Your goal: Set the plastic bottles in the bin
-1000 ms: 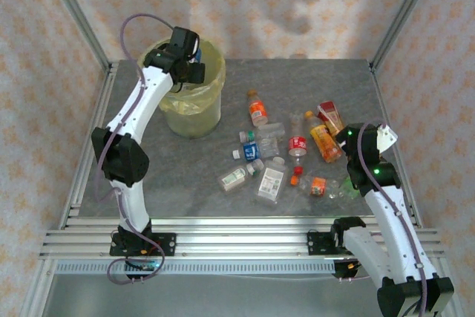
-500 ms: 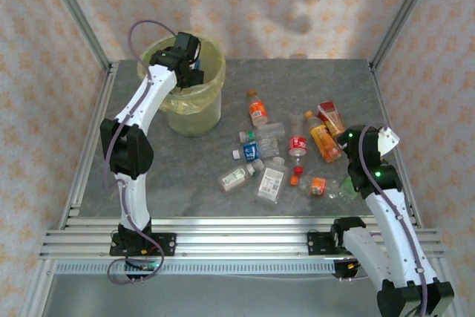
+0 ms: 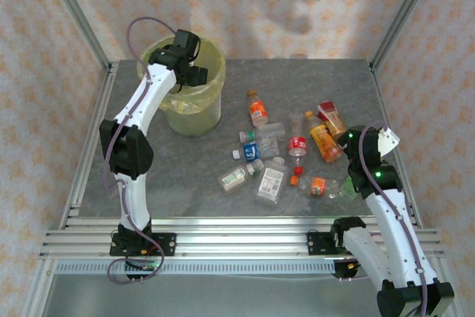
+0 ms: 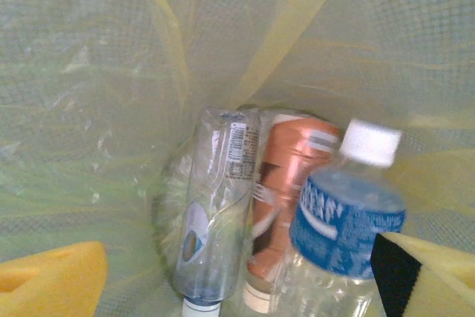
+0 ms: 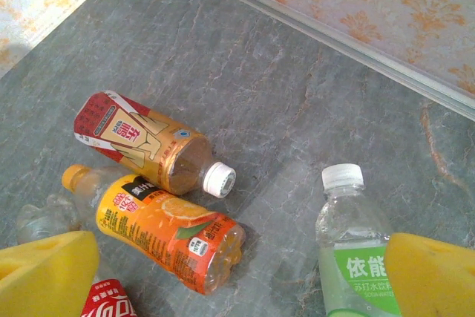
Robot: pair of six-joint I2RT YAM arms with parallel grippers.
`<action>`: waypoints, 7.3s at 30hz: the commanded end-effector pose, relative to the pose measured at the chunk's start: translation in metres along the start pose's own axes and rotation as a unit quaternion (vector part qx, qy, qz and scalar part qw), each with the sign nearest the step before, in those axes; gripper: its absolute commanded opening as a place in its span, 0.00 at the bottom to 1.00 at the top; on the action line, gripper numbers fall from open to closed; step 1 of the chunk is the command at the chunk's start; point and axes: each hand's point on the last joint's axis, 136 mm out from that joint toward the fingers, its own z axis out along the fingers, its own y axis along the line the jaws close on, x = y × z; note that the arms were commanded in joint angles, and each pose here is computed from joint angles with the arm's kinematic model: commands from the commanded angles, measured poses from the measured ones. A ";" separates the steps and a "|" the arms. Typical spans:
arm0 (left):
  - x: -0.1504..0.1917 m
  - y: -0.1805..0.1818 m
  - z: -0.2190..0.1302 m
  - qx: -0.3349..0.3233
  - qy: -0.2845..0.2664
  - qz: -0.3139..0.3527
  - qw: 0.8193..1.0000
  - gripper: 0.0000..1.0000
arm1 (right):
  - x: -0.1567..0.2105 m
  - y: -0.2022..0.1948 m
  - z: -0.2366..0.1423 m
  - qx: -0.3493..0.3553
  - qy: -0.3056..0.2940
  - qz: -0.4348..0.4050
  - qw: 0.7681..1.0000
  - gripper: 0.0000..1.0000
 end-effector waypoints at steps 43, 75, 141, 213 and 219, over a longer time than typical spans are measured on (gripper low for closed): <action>0.182 -0.153 -0.180 0.284 -0.093 0.217 0.929 1.00 | -0.005 0.001 -0.006 -0.001 -0.001 0.010 1.000 0.99; 0.300 -0.195 -0.053 0.149 0.129 0.356 0.913 1.00 | -0.002 0.001 -0.005 0.000 0.005 0.002 1.000 0.99; 0.196 -0.176 -0.163 0.187 -0.062 0.282 0.939 0.43 | 0.003 0.005 -0.002 -0.008 0.014 0.009 1.000 0.99; -0.042 0.014 -0.041 0.023 -0.108 -0.022 0.994 0.57 | 0.027 0.044 -0.005 -0.075 0.113 -0.074 0.988 0.99; -0.035 0.013 -0.026 0.017 -0.090 -0.018 0.996 0.68 | 0.040 0.038 -0.014 -0.070 0.147 -0.104 0.981 0.99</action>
